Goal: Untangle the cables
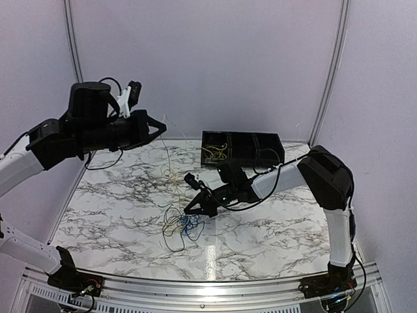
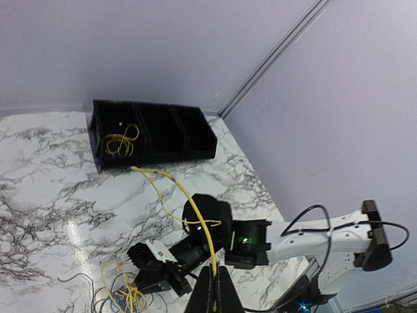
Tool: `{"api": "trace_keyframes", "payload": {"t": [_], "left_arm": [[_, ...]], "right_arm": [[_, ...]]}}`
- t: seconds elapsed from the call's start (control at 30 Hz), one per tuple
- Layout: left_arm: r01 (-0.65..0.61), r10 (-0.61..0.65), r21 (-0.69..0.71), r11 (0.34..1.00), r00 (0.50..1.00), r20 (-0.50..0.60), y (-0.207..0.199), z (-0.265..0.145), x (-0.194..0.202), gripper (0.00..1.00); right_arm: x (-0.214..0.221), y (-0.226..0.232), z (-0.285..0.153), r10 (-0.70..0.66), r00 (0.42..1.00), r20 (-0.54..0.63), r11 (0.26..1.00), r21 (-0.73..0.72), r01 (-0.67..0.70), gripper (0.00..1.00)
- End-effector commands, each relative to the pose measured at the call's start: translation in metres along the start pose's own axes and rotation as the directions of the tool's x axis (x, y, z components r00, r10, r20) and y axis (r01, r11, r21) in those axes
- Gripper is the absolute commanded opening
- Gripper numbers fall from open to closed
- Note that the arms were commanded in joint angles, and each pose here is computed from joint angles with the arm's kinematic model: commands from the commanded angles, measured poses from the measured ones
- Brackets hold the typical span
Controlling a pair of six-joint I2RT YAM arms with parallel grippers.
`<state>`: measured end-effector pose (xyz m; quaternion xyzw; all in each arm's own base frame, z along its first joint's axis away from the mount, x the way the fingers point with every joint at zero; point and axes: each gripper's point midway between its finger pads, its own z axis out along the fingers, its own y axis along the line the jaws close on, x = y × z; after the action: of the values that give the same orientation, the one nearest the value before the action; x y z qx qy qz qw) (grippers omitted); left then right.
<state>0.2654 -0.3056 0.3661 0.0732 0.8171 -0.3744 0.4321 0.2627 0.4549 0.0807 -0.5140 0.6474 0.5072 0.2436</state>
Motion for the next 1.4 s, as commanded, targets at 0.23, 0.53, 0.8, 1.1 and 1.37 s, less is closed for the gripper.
{"api": "trace_keyframes", "payload": {"t": [0.23,0.53,0.8,1.1,1.37], "left_arm": [[-0.057,0.042,0.057,0.997,0.967,0.249,-0.040,-0.108,-0.091,0.00],[-0.149,0.086,0.125,0.981,0.908,0.411,-0.096,-0.198,-0.175,0.00],[-0.107,0.067,0.099,0.989,0.936,0.345,-0.084,-0.170,-0.158,0.00],[-0.088,0.085,0.016,0.996,0.989,0.124,-0.028,-0.072,-0.053,0.00],[-0.016,0.016,0.005,1.000,0.998,0.067,0.012,-0.020,0.012,0.00]], "right_arm": [[0.024,-0.033,0.007,0.127,0.991,-0.042,0.988,0.099,-0.122,0.00],[0.038,-0.058,0.003,0.192,0.979,-0.073,0.970,0.168,-0.178,0.00],[0.026,-0.052,-0.012,0.130,0.987,-0.094,0.981,0.158,-0.114,0.33],[-0.043,0.001,-0.075,-0.085,0.995,-0.050,0.992,0.091,0.089,0.47],[-0.116,0.079,-0.114,-0.194,0.976,0.093,0.981,0.011,0.194,0.65]]}}
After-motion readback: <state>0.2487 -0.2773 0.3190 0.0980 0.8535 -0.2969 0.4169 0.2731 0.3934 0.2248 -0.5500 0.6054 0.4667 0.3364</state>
